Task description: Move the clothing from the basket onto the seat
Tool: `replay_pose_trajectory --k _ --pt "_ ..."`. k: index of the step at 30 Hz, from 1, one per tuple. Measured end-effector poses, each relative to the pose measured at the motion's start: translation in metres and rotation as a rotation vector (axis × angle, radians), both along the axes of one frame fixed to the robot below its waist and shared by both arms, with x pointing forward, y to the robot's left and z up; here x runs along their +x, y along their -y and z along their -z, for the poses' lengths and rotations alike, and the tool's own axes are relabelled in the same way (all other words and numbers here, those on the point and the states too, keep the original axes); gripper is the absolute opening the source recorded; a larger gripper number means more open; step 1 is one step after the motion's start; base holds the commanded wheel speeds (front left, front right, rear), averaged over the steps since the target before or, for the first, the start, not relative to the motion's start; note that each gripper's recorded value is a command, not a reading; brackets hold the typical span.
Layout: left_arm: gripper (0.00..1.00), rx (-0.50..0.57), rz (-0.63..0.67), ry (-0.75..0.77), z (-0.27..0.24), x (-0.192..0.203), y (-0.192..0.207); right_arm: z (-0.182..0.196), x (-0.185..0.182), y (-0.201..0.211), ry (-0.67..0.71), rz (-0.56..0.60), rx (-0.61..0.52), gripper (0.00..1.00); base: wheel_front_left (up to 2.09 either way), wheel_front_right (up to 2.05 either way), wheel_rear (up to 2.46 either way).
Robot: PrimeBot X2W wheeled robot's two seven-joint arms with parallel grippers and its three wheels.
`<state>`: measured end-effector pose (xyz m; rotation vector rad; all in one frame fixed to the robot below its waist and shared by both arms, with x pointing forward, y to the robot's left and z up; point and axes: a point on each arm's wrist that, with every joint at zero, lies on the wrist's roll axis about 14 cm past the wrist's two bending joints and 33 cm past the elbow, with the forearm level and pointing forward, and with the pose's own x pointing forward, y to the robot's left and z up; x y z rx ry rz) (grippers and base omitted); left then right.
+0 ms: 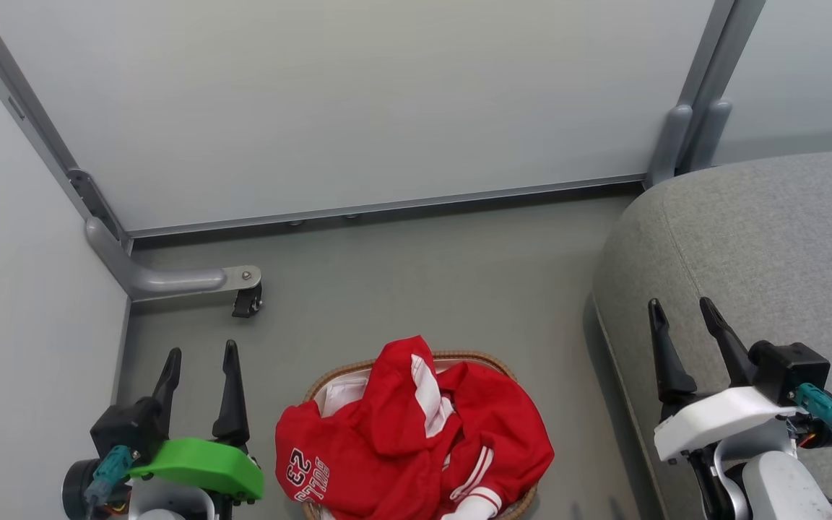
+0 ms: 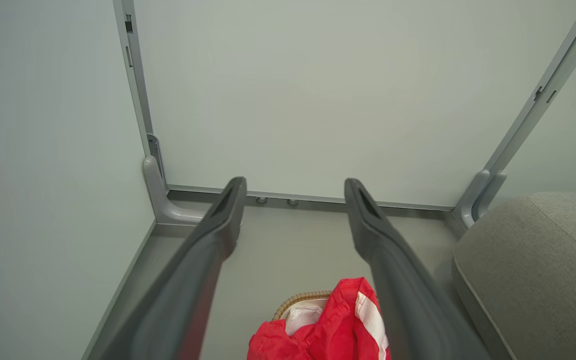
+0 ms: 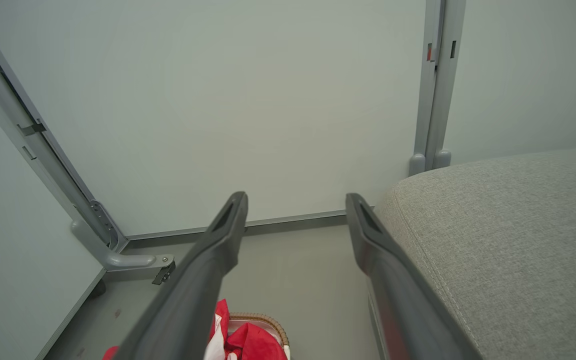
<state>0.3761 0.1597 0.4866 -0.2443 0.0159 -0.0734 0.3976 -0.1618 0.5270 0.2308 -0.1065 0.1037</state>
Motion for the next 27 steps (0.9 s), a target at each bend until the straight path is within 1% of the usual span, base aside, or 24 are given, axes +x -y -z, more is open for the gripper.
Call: replay_pose_trajectory --k 4,11,14,21,27 --pt "1.00 0.016 0.009 0.005 0.001 0.000 0.001 -0.001 0.000 0.001 0.010 0.002 -0.023 1.00 0.00 0.00 0.00" --pt "1.00 0.033 0.037 -0.042 0.019 -0.001 0.008 0.008 0.001 -0.002 -0.005 -0.006 -0.065 1.00 0.00 0.00 0.00" --pt "1.00 0.037 0.064 -0.065 0.028 0.002 0.016 0.007 0.007 -0.003 0.001 -0.010 -0.082 1.00 0.00 0.00 0.00" --pt "1.00 0.062 0.157 -0.078 0.040 0.033 0.043 0.003 0.036 -0.007 0.035 -0.022 -0.128 1.00 0.00 0.00 0.00" --pt "1.00 0.073 0.235 -0.117 0.062 0.057 0.068 0.014 0.057 -0.009 0.030 -0.034 -0.160 1.00 0.00 0.00 0.00"
